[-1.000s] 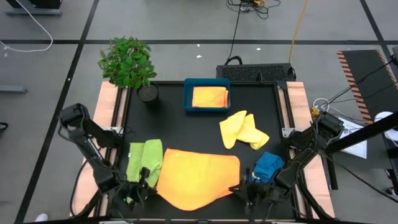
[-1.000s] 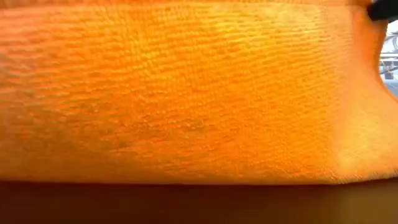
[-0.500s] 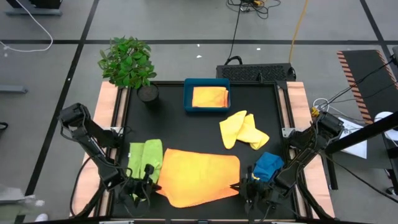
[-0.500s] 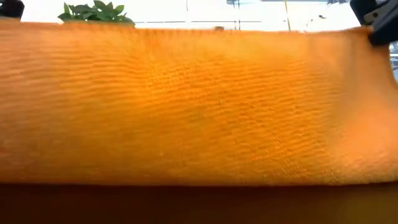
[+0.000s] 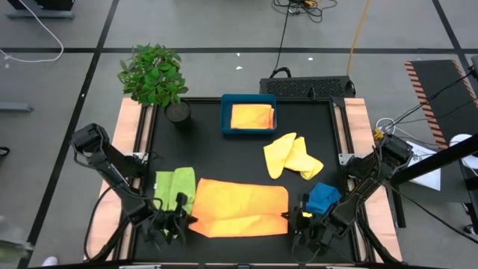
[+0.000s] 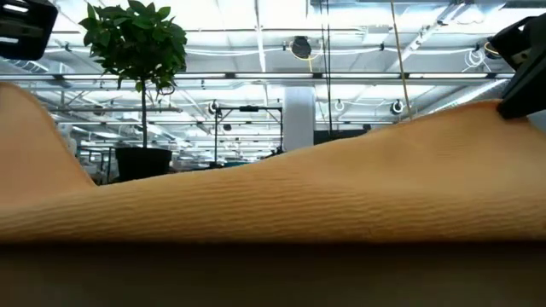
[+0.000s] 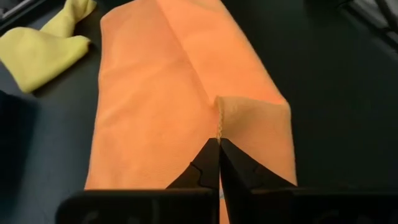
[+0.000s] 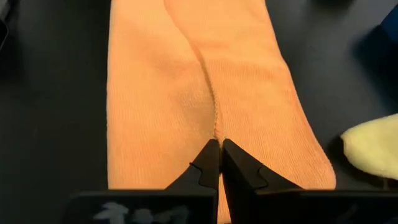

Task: Fold microfiber towels
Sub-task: Fold the orange microfiber towel

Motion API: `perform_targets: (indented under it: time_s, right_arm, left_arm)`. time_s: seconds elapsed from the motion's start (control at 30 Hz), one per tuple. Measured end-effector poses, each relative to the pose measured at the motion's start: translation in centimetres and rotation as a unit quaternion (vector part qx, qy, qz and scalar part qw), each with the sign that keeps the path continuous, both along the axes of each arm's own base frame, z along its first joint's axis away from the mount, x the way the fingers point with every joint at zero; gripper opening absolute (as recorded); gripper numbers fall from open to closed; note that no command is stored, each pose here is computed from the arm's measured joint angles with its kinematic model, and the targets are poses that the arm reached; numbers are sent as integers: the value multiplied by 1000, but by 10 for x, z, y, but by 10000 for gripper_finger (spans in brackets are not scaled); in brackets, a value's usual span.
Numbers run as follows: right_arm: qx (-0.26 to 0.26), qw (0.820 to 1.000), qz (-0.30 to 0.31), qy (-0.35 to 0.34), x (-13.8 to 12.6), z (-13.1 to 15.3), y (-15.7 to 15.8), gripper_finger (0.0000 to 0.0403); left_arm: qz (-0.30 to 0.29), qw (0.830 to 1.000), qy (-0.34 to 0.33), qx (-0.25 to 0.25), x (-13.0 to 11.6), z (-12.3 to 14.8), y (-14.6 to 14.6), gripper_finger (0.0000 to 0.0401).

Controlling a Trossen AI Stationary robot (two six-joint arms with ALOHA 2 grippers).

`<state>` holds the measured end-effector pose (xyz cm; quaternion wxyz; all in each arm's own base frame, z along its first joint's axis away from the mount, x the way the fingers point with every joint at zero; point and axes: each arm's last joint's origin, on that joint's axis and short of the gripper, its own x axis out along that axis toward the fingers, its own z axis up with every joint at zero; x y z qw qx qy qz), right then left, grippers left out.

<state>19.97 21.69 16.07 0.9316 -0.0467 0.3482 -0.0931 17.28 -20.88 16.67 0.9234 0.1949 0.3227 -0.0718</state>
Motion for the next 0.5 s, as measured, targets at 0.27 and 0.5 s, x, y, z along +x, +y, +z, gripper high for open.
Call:
perform_targets:
  time_s: [0.27,0.5]
  right_arm:
    - [-2,1000,4,-3,1,0,1,0]
    - [8,998,31,-59,2,8,14,0]
  left_arm:
    - [20,1000,6,-10,-2,15,8,4]
    - [22,999,-36,-16,-26,41,6,2]
